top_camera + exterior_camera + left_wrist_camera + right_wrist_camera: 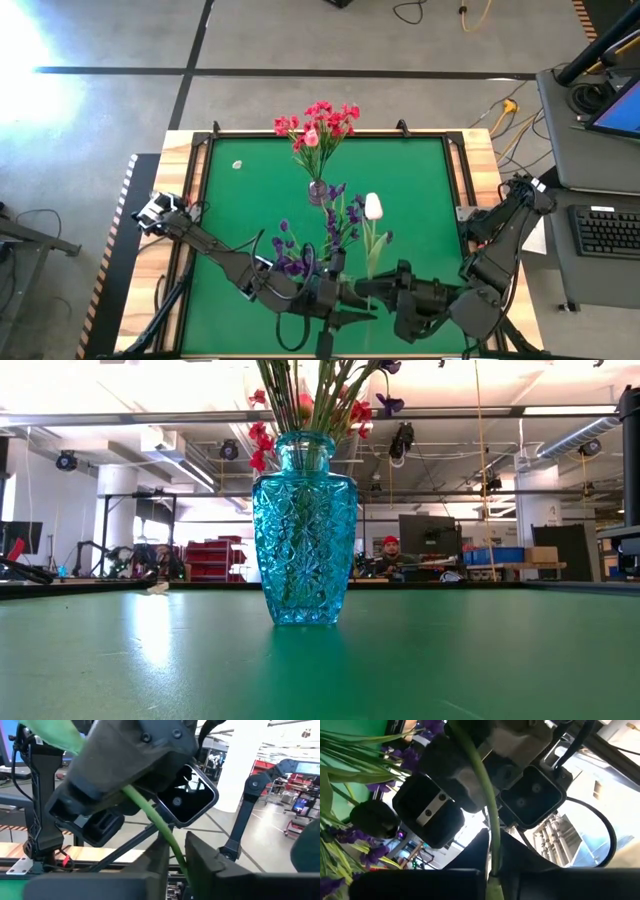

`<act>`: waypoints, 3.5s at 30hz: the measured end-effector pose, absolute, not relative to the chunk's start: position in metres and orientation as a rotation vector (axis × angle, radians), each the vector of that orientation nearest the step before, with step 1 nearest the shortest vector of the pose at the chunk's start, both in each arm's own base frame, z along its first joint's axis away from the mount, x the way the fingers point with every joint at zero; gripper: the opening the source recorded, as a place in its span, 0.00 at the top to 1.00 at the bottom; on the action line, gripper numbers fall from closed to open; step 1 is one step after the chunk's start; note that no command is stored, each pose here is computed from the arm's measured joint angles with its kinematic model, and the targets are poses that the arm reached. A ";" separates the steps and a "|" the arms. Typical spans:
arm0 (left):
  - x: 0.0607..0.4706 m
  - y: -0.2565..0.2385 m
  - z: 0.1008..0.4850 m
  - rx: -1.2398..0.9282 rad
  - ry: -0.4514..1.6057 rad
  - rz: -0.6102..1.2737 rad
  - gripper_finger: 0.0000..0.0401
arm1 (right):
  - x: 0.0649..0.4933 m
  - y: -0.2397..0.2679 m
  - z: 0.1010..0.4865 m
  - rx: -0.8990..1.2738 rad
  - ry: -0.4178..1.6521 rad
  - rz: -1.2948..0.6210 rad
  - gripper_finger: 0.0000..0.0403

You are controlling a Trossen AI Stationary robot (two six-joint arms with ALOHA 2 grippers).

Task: Sort flowers into vase by color
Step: Put the pink tulip into the purple vase

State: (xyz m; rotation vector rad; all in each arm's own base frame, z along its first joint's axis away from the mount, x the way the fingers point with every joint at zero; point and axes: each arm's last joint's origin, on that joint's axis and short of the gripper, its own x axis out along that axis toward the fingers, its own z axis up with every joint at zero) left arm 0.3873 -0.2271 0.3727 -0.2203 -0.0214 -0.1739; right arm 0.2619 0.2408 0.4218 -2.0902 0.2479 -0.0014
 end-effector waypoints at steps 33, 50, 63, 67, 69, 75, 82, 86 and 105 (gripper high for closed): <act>0.366 -0.237 0.390 -0.025 -0.068 -0.142 1.00 | 0.256 0.237 0.441 -1.916 0.158 -0.040 0.56; 0.281 -0.242 0.443 0.176 -0.018 0.131 1.00 | 0.241 0.218 0.500 -1.492 -0.010 -0.293 0.56; 0.271 -0.215 0.437 0.157 0.133 0.244 1.00 | 0.265 0.196 0.486 -0.489 -0.083 0.037 0.56; 0.278 -0.216 0.431 0.148 0.144 0.257 1.00 | 0.288 0.188 0.476 -0.394 -0.077 0.103 0.56; 0.281 -0.216 0.429 0.137 0.147 0.263 1.00 | 0.300 0.183 0.471 -0.390 -0.065 0.083 0.56; 0.287 -0.213 0.425 0.104 0.149 0.284 1.00 | 0.318 0.174 0.463 -0.381 -0.056 0.093 0.56; 0.299 -0.197 0.426 0.053 0.139 0.341 1.00 | 0.334 0.175 0.460 -0.343 -0.058 0.145 0.56; 0.303 -0.194 0.427 0.041 0.132 0.328 1.00 | 0.345 0.179 0.457 -0.363 -0.051 0.121 0.56; 0.304 -0.194 0.425 0.052 0.144 0.313 1.00 | 0.358 0.180 0.467 -0.437 -0.014 0.053 0.81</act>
